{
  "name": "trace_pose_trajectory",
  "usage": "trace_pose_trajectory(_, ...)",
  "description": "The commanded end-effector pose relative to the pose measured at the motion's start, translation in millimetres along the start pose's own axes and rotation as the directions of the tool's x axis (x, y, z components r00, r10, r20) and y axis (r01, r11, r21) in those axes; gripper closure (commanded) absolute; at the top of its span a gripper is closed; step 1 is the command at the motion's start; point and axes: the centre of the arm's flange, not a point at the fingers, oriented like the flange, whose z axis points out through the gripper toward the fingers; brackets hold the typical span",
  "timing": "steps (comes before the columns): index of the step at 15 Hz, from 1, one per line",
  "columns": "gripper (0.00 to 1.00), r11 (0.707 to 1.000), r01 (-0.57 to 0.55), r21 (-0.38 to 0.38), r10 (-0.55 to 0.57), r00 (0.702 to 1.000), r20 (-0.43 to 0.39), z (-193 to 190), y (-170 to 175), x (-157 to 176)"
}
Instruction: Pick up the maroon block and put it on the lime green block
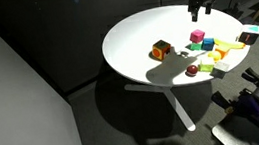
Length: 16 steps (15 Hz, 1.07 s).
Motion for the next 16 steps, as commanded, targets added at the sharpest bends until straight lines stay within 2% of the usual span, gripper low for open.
trace_pose_trajectory(1,0.00,1.000,-0.021,-0.016,0.020,0.998,-0.055,-18.6,-5.4,-23.5)
trace_pose_trajectory(6,0.00,0.998,-0.052,-0.023,0.049,0.992,-0.112,-32.1,-6.0,-32.5)
trace_pose_trajectory(7,0.00,1.000,-0.027,-0.007,0.027,0.996,-0.080,-27.5,-3.6,-19.1)
trace_pose_trajectory(16,0.00,0.999,-0.035,-0.007,0.034,0.995,-0.092,-29.8,-3.7,-23.6)
